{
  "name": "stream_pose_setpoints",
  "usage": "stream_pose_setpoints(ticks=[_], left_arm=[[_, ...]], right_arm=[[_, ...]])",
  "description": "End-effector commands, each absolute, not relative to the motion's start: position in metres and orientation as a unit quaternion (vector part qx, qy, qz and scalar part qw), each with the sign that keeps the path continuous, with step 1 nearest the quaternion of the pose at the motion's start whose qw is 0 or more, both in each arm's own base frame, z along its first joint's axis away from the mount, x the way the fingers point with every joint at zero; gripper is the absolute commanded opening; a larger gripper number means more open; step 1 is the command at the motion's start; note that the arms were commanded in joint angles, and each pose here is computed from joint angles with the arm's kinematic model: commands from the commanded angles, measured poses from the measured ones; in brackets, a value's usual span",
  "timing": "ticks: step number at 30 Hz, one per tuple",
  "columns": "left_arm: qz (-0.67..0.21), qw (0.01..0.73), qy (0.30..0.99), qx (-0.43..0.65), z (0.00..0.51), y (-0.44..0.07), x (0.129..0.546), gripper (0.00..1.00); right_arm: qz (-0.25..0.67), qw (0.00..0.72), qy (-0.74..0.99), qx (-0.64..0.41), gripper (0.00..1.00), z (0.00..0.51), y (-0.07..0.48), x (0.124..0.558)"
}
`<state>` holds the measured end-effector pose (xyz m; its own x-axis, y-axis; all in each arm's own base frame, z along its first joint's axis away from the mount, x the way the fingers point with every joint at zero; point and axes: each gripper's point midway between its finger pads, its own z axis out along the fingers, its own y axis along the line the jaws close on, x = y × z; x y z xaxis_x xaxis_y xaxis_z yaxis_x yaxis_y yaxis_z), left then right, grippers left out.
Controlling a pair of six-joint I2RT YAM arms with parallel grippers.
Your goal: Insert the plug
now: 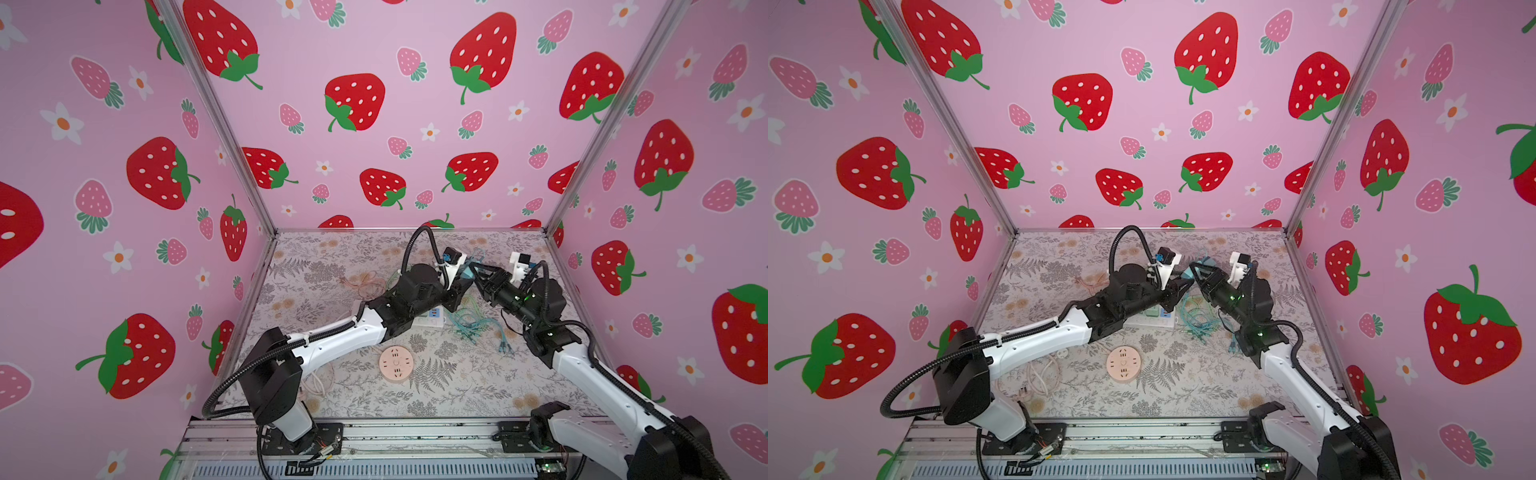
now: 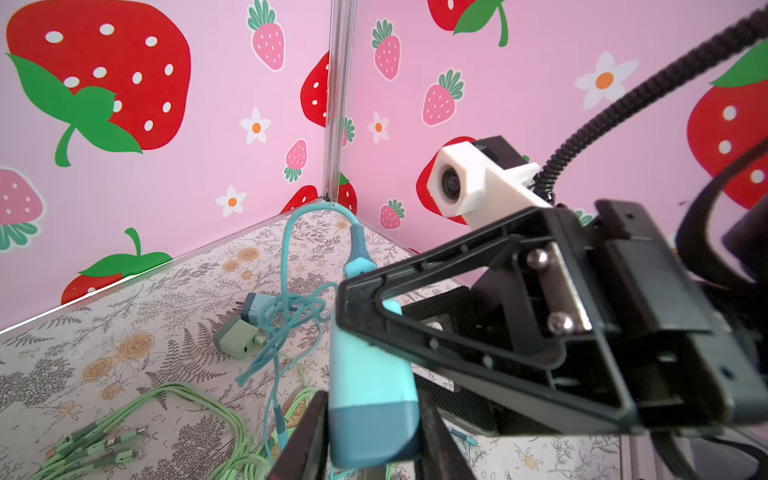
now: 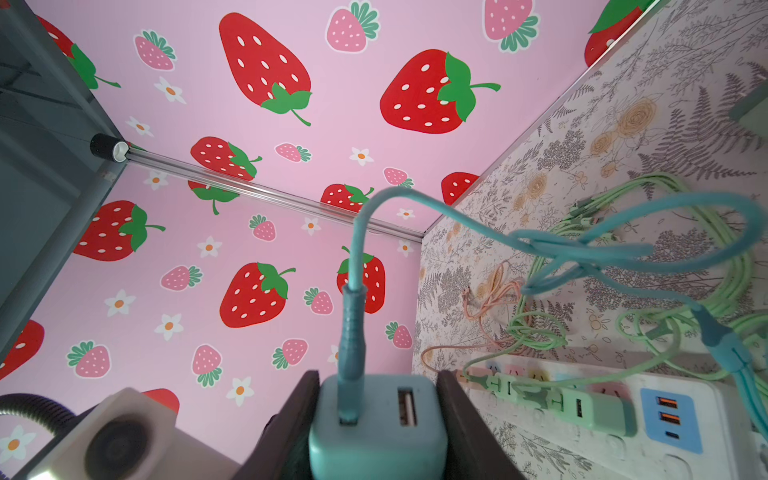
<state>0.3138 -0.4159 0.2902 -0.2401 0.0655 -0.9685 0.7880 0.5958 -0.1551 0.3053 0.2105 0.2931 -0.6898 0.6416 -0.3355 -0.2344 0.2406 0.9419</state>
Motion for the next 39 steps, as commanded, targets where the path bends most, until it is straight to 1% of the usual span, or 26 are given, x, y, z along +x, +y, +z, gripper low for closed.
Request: stream_pose_setpoints(ticks=[1,5,6,8,10,12,14,15,16,17,20,26,28,30,33,36,39], left_arm=[[-0.344,0.568,0.695,0.275,0.323,-0.413,0.322,0.25],[-0.344,0.566,0.697,0.275,0.325,-0.41,0.32,0.19],[-0.344,0.567,0.697,0.275,0.326,-0.409,0.319,0.17],[-0.343,0.565,0.698,0.276,0.327,-0.407,0.317,0.14],[-0.343,0.564,0.699,0.276,0.331,-0.404,0.316,0.12],[-0.341,0.555,0.705,0.28,0.333,-0.401,0.314,0.09],[-0.343,0.552,0.707,0.28,0.337,-0.398,0.314,0.07],[-0.346,0.55,0.707,0.278,0.339,-0.396,0.314,0.07],[-0.35,0.549,0.707,0.278,0.341,-0.395,0.313,0.01],[-0.354,0.547,0.707,0.275,0.343,-0.394,0.313,0.0],[-0.368,0.54,0.707,0.27,0.349,-0.388,0.312,0.0],[-0.427,0.485,0.712,0.276,0.361,-0.375,0.301,0.0],[-0.458,0.462,0.707,0.276,0.366,-0.368,0.297,0.0],[-0.493,0.436,0.701,0.276,0.37,-0.361,0.294,0.0],[-0.544,0.4,0.683,0.277,0.376,-0.352,0.287,0.0],[-0.588,0.373,0.659,0.284,0.384,-0.345,0.276,0.0],[-0.613,0.355,0.636,0.306,0.392,-0.342,0.263,0.0]], right_arm=[[0.608,0.381,0.69,0.101,0.17,0.306,0.216,0.293],[0.599,0.401,0.69,0.068,0.29,0.314,0.216,0.289],[0.596,0.408,0.689,0.058,0.37,0.316,0.216,0.287],[0.583,0.42,0.694,0.042,0.44,0.318,0.215,0.283],[0.567,0.436,0.699,0.028,0.57,0.32,0.211,0.28],[0.555,0.455,0.696,0.013,0.66,0.328,0.206,0.274],[0.546,0.469,0.694,0.0,0.72,0.332,0.203,0.269],[0.543,0.474,0.693,-0.005,0.73,0.333,0.202,0.267],[0.541,0.478,0.692,-0.01,0.74,0.334,0.201,0.265],[0.54,0.48,0.692,-0.015,0.75,0.335,0.201,0.263],[0.537,0.485,0.688,-0.048,0.78,0.338,0.204,0.256],[0.507,0.511,0.67,-0.181,0.79,0.356,0.213,0.238],[0.508,0.514,0.659,-0.208,0.78,0.36,0.215,0.232],[0.513,0.512,0.645,-0.241,0.74,0.365,0.218,0.224],[0.515,0.514,0.634,-0.263,0.7,0.367,0.217,0.22],[0.525,0.499,0.623,-0.296,0.68,0.363,0.22,0.214],[0.548,0.483,0.598,-0.33,0.67,0.366,0.224,0.201]])
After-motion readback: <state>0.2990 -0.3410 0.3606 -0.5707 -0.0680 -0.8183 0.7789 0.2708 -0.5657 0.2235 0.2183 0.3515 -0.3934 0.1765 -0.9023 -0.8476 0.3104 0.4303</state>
